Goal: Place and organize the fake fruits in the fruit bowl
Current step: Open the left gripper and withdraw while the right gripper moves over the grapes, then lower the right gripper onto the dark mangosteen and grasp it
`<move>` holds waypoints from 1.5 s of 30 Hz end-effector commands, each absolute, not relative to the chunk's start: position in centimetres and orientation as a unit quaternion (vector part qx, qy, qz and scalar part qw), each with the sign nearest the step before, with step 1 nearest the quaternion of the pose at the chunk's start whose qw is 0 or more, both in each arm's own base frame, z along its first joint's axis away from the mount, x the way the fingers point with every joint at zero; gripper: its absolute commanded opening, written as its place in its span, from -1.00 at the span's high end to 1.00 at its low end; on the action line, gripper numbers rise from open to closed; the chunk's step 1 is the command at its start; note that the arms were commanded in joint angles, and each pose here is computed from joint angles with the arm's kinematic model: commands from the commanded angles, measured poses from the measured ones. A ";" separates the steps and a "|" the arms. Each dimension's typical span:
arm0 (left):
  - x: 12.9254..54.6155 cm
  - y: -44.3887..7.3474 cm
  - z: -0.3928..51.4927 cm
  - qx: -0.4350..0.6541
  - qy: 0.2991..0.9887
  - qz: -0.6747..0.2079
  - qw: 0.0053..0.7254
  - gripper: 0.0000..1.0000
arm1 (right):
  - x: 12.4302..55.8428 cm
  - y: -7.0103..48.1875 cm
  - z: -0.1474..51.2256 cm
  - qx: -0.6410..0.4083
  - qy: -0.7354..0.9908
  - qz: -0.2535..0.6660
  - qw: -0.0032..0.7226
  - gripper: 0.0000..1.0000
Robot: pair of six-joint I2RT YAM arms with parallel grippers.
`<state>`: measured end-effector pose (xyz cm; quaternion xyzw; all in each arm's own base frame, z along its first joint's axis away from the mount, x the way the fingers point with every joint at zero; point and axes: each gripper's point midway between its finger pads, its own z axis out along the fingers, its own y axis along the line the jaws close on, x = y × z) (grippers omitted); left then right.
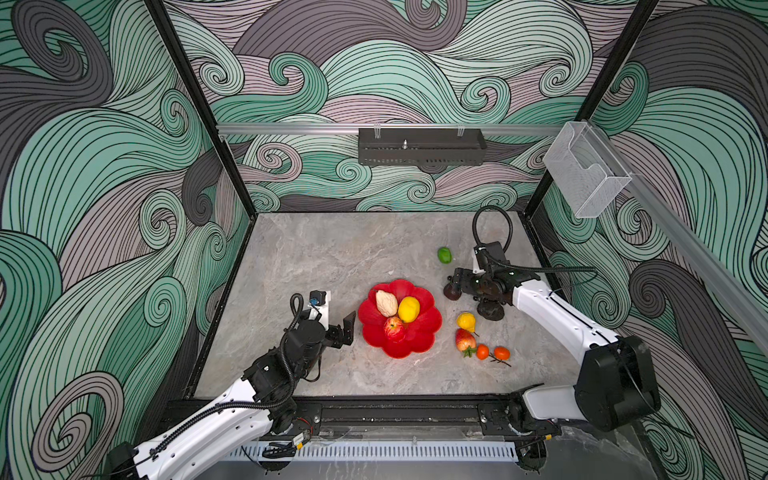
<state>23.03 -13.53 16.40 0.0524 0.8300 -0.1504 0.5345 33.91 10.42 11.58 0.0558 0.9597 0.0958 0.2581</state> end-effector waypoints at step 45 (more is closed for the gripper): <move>23.6 -14.0 16.6 0.053 0.829 -0.159 0.533 -0.96 | 35.6 12.7 4.9 0.085 0.954 0.100 0.268 -0.17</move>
